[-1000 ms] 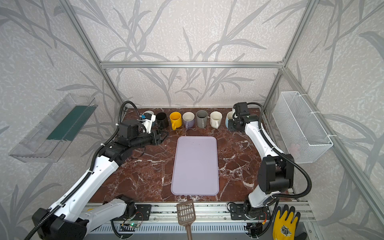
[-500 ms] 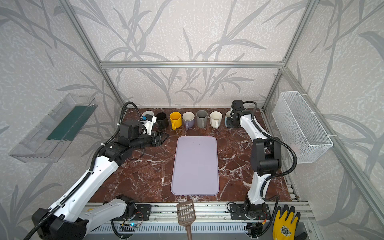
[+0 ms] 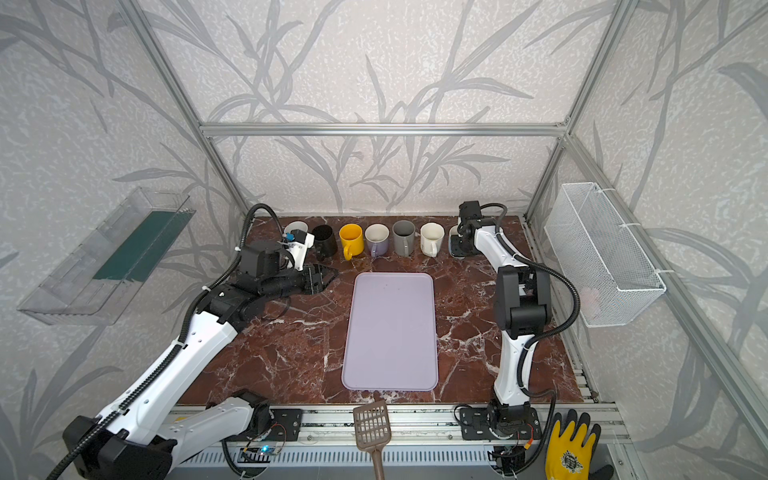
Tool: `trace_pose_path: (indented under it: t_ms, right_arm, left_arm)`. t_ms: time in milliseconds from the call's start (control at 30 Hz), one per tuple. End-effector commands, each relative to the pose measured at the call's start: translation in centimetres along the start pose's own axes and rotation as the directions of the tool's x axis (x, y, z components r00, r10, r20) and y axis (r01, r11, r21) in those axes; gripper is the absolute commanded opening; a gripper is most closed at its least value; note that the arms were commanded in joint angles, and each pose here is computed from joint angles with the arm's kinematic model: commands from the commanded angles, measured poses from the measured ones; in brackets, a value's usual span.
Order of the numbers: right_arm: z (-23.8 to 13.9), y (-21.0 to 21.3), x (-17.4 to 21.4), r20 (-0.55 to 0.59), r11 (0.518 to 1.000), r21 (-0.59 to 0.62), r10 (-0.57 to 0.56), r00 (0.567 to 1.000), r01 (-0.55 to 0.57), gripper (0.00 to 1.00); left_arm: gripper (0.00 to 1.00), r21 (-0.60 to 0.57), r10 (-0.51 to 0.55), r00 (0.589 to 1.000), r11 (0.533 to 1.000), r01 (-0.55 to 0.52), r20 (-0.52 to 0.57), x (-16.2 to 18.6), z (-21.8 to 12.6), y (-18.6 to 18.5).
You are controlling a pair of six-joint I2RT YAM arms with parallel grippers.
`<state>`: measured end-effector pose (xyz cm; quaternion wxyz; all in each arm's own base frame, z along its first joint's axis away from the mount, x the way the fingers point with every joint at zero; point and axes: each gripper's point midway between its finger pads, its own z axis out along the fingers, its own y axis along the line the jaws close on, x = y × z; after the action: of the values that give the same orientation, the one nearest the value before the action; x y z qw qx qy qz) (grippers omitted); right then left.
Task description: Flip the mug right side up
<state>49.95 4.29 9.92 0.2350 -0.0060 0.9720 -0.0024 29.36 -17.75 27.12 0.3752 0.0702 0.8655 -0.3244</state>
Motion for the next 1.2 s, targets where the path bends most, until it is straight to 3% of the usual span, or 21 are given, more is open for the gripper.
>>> trace_pose_path:
  t_ms: [0,400,667,900,1167]
  right_arm:
    - [-0.9,-0.4,-2.7,0.080,1.000,0.015,-0.002,0.997,0.001,0.00]
    - [0.6,-0.4,-2.4,0.050,1.000,0.016,0.004,0.999,-0.005,0.01]
    - [0.3,-0.5,-2.2,0.041,1.000,0.020,0.014,0.999,-0.015,0.23]
    - [-1.1,-1.1,-2.2,0.074,0.998,0.047,0.030,0.997,-0.033,0.32]
    - [-5.2,-1.2,-2.0,0.139,0.999,0.014,0.039,0.990,-0.041,0.41]
  left_arm:
    - [0.46,-0.009,0.032,0.999,0.999,-0.032,0.017,-0.8,-0.9,-0.6]
    - [0.48,-0.021,0.031,1.000,0.999,-0.031,0.001,-0.5,-0.7,-0.4]
    - [0.55,-0.031,0.033,0.999,0.999,-0.033,0.001,-0.3,-0.8,-0.3]
    - [0.58,-0.078,0.038,0.999,0.996,-0.036,0.019,-0.4,-1.1,0.5]
    - [0.60,-0.104,0.054,0.996,0.993,-0.048,0.064,-1.3,-2.0,0.5]
